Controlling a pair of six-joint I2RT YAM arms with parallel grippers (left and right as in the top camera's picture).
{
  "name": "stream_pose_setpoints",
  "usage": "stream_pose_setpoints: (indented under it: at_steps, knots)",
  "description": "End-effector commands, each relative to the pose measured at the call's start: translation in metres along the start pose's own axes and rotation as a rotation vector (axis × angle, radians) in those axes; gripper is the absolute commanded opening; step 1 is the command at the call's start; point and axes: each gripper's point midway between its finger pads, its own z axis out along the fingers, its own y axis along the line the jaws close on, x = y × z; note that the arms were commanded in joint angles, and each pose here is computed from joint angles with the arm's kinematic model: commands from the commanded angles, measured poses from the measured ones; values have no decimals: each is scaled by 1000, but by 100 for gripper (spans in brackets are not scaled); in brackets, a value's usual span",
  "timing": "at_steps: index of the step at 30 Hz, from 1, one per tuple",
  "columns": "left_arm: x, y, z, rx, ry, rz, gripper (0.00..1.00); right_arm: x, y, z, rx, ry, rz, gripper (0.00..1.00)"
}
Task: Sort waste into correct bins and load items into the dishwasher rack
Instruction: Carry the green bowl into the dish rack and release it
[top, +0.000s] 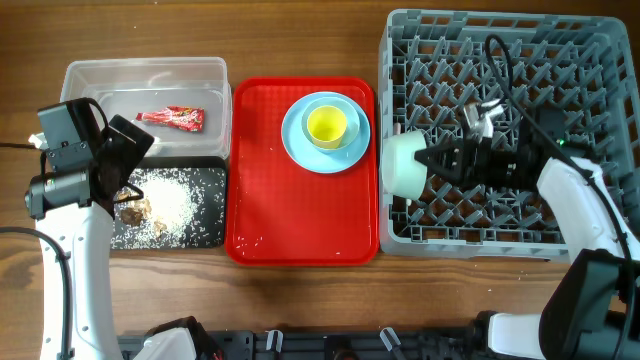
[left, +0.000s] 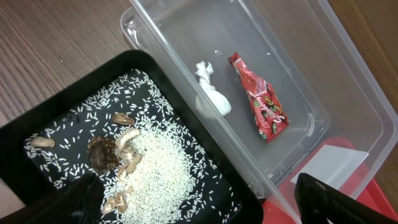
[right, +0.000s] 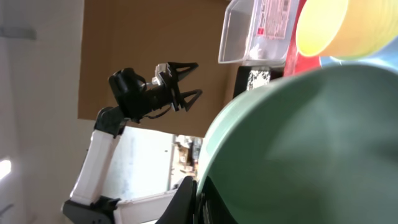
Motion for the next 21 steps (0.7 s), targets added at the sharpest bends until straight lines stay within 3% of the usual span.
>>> stream_pose_setpoints:
  at_steps: [1, 11, 21]
  knots:
    - [-5, -1, -5, 8, -19, 10, 100, 10, 0, 0, -73, -7, 1, 4]
    - [-5, -1, -5, 8, -19, 9, 100, 15, -48, -3, 208, 16, 69, 4]
    - [-5, -1, -5, 8, -19, 9, 100, 12, -83, -45, 415, -71, 153, 7]
